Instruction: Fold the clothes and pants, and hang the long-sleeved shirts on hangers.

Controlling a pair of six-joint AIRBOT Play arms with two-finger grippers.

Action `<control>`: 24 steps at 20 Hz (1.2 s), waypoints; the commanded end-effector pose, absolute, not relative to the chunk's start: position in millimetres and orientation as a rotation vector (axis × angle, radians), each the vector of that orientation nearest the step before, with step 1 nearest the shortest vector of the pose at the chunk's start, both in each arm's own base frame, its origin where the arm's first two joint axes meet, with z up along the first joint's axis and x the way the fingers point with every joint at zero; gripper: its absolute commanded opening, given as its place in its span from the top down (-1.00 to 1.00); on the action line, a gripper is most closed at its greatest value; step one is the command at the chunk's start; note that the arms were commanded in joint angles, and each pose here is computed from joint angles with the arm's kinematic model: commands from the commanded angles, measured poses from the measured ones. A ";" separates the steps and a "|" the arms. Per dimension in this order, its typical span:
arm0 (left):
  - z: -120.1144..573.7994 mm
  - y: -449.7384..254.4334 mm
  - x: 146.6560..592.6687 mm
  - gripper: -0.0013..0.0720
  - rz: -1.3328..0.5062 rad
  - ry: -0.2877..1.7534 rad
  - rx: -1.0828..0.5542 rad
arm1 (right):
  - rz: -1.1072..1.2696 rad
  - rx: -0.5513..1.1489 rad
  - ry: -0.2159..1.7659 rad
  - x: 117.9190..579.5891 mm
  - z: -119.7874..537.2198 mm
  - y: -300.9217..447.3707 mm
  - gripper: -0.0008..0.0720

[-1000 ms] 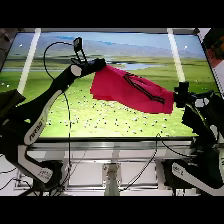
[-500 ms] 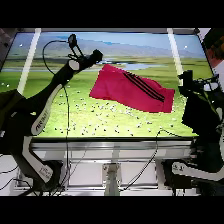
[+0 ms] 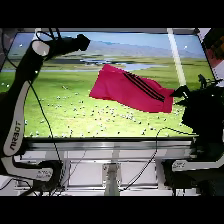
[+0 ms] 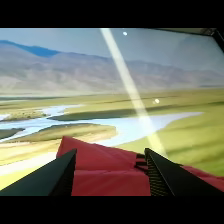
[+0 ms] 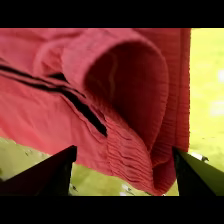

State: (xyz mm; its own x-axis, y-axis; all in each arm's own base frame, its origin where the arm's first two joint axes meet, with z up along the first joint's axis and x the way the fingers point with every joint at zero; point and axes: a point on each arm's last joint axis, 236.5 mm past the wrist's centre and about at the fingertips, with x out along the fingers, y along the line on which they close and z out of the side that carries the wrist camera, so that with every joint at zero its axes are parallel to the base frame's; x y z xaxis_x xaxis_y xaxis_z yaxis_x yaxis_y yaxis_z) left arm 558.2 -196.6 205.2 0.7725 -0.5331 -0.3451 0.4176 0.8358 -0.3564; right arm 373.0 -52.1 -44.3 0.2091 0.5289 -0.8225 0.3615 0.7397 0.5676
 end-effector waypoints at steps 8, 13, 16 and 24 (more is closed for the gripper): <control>226.4 -214.3 513.9 -0.40 -0.631 0.501 -0.199 | 0.187 0.742 1.497 382.4 -89.2 -55.4 -0.90; 226.1 -217.3 512.6 -0.40 -0.637 0.503 -0.197 | 0.200 0.765 1.525 382.1 -101.3 -49.7 -0.88; 225.9 -217.4 512.4 -0.40 -0.637 0.504 -0.197 | 0.247 0.765 1.566 378.7 -103.9 -31.3 -0.87; 225.7 -217.4 512.3 -0.37 -0.638 0.504 -0.197 | 0.336 0.765 1.578 382.1 -94.1 2.9 0.95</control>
State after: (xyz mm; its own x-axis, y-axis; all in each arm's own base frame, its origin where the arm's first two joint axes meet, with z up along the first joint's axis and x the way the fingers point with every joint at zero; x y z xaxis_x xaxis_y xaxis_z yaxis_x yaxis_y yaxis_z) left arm 512.7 -217.0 225.4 0.6890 -0.6120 -0.3883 0.5178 0.7905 -0.3270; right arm 382.0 -7.9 -102.5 0.0118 0.6047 -0.7964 0.2757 0.7636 0.5839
